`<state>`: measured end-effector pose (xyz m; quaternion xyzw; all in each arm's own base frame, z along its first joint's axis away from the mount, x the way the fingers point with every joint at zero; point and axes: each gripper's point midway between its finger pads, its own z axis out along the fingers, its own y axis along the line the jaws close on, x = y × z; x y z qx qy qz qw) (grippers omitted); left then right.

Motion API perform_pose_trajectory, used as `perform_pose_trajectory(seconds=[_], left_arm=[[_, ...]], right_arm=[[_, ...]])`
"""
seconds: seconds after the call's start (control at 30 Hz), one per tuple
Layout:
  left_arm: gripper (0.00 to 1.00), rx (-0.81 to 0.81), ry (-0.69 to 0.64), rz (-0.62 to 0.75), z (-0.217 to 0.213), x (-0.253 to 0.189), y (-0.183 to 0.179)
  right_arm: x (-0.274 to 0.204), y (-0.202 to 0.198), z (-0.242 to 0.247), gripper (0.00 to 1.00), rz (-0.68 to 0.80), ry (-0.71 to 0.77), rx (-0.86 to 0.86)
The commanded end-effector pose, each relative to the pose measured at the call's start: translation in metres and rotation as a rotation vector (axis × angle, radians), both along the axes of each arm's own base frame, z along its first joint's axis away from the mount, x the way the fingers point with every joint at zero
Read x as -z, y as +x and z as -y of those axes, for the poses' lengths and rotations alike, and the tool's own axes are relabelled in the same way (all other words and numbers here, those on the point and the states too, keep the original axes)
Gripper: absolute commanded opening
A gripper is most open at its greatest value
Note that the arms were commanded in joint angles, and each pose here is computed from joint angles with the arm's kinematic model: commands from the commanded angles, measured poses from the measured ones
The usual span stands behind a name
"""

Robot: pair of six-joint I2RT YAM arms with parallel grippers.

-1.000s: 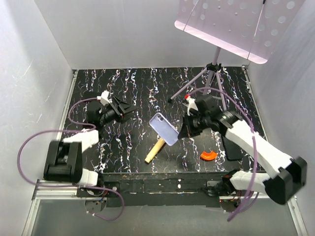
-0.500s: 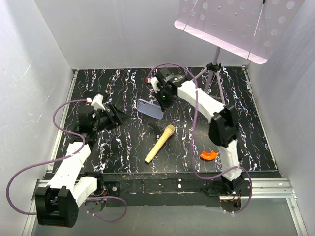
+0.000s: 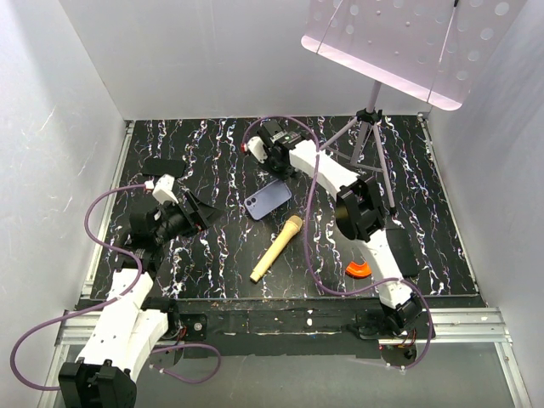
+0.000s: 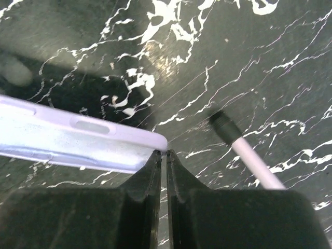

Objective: Take the phone out of the phone case
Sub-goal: Place the phone case at the center of the board.

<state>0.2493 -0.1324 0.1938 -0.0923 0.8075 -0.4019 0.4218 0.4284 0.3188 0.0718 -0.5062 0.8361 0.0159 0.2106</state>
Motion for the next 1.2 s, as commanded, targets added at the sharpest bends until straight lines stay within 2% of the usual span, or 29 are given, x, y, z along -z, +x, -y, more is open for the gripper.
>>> perform_pose_trajectory(seconds=[0.0,0.07,0.17,0.3,0.4,0.47,0.6,0.67,0.8,1.0,1.17], left_arm=[[0.74,-0.007,0.002,-0.043,0.0,0.011,-0.003],[0.74,-0.01,0.003,-0.046,-0.001,0.011,-0.001],[0.74,-0.012,0.003,-0.05,-0.001,0.01,0.0],[0.74,-0.014,0.003,-0.07,-0.001,0.016,0.001],[0.75,-0.004,0.007,-0.081,0.0,0.016,0.002],[0.76,-0.015,0.008,-0.073,-0.001,0.014,0.003],[0.76,-0.043,0.024,-0.058,-0.005,0.01,0.011],[0.78,-0.046,0.031,-0.053,-0.006,0.008,0.015],[0.83,-0.033,0.028,-0.05,-0.004,0.003,0.017],[0.88,-0.007,0.012,-0.04,0.0,-0.006,0.016],[0.91,-0.006,0.018,-0.032,0.0,-0.009,0.016]], right_arm=[[-0.009,0.033,-0.006,0.13,0.132,-0.011,-0.029],[-0.011,0.035,-0.012,0.11,0.116,0.037,-0.012],[-0.021,0.039,-0.02,0.01,0.093,0.143,0.037],[-0.036,0.043,-0.018,0.01,0.086,0.21,0.149],[-0.053,0.017,-0.017,0.26,-0.013,0.268,0.216],[-0.067,-0.01,-0.023,0.34,-0.118,0.347,0.268],[-0.064,-0.037,-0.03,0.35,-0.235,0.426,0.569],[-0.055,-0.051,-0.043,0.36,-0.273,0.447,0.625],[-0.041,-0.059,-0.068,0.46,-0.24,0.402,0.622],[-0.007,-0.053,-0.072,0.6,-0.186,0.34,0.628],[0.018,-0.048,-0.077,0.59,-0.154,0.324,0.624]])
